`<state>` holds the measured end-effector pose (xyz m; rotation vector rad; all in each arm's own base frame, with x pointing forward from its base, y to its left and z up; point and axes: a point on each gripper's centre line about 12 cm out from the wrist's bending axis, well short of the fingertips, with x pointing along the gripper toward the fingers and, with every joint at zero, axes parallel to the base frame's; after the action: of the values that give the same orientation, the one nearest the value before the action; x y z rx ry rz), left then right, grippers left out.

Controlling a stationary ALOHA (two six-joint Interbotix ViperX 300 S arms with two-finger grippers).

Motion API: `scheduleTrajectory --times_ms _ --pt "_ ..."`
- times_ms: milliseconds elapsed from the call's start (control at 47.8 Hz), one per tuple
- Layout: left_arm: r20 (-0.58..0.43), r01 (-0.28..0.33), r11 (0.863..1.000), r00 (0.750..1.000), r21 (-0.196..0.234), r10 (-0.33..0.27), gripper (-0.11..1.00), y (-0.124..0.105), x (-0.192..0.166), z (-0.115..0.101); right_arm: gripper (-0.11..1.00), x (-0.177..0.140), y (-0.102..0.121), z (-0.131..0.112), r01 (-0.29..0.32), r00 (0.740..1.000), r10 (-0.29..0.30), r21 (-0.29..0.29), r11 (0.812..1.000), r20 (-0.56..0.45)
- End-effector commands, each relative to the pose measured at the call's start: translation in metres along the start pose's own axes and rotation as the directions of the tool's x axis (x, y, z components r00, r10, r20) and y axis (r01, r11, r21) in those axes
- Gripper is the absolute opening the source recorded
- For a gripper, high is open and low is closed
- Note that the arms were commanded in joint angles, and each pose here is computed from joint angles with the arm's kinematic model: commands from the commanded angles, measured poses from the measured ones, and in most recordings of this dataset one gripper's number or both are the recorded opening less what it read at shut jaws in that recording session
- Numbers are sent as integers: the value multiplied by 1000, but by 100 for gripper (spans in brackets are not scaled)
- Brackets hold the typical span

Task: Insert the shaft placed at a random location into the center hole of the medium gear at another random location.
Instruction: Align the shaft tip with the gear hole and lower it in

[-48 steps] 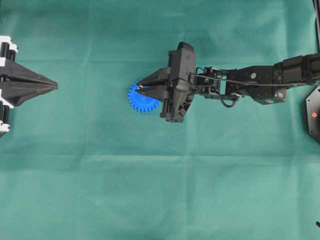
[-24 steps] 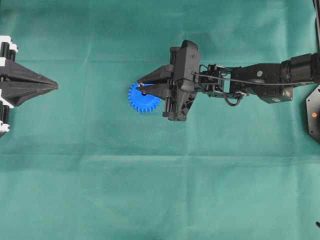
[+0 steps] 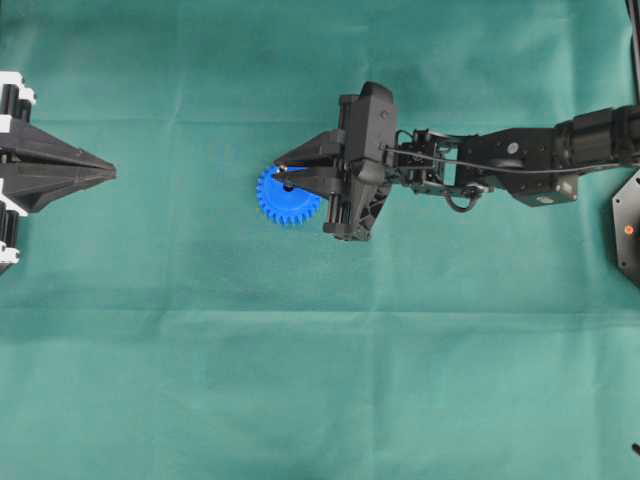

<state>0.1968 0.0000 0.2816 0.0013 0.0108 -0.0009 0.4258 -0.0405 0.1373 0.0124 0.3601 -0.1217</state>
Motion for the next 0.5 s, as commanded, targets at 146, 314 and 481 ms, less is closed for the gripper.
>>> scheduleTrajectory --times_ms 146,314,481 --pt "31 -1 1000 1000 3 1 0 0 2 12 14 5 0 8 3 999 -3 -1 1000 37" --pt "32 -1 1000 999 2 1 0 0 2 12 14 8 -1 0 12 1000 -12 11 1000 28" --pt "32 -1 1000 999 2 1 0 0 2 12 14 8 0 -1 11 999 -11 13 1000 34"
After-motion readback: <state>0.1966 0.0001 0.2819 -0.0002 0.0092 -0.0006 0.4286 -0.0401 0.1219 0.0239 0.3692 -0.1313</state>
